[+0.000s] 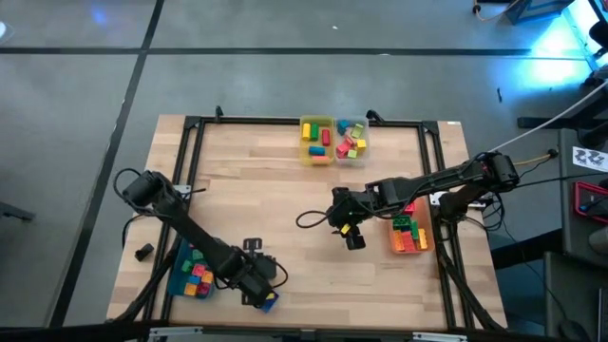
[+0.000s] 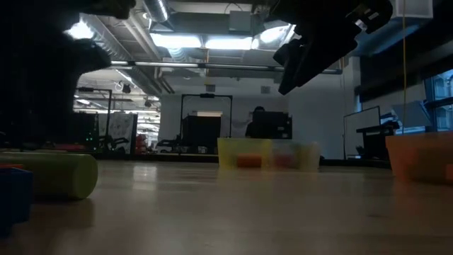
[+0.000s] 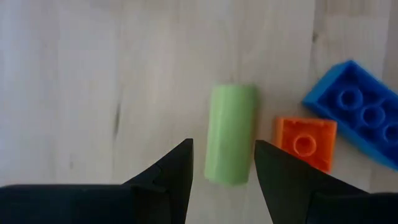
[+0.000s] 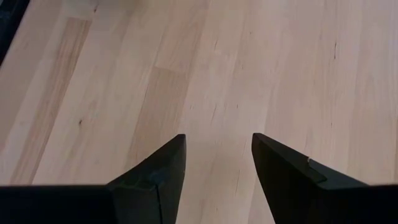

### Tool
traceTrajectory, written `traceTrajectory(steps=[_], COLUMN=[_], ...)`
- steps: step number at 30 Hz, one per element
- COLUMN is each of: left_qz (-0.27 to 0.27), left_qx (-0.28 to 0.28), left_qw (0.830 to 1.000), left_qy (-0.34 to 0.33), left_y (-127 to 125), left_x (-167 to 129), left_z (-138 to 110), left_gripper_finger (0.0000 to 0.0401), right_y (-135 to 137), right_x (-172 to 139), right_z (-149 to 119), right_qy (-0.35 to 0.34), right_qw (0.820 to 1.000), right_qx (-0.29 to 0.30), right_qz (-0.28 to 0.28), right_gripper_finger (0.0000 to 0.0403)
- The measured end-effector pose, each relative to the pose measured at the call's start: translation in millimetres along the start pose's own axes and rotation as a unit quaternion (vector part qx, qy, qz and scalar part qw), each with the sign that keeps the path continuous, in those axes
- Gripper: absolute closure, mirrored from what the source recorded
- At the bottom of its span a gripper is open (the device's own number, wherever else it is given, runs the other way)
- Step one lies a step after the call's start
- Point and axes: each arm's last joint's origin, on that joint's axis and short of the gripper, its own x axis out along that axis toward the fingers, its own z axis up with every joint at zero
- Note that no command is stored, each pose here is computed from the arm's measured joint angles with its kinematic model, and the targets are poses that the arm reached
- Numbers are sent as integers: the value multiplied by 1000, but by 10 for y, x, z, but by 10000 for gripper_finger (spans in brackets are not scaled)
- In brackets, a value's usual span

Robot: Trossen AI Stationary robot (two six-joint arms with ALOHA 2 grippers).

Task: Sort blocks by size
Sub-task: Put the light green half circle block into the yellow bin

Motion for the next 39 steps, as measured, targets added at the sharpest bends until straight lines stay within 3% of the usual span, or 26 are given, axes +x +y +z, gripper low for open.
traceTrajectory(steps=[14,23,29,34,39], left_qz=[-11,-1,3,1,19], left_qx=[5,-26,-43,-73,-117], left_qw=[999,998,998,997,993], left_qy=[52,51,51,40,-15], left_y=[-42,71,163,255,406], left_x=[222,262,286,317,360], left_z=[-46,37,99,190,366], left_gripper_finger=[246,248,294,304,305], right_y=[0,0,1,2,-5], right_x=[-1,-1,-1,-1,-49], right_z=[0,0,1,1,0], right_qy=[0,0,0,-1,-2], right_qw=[1000,1000,1000,1000,1000], right_qx=[0,0,0,0,-1], right_qz=[0,0,1,4,-15], right_gripper_finger=[217,217,217,217,217])
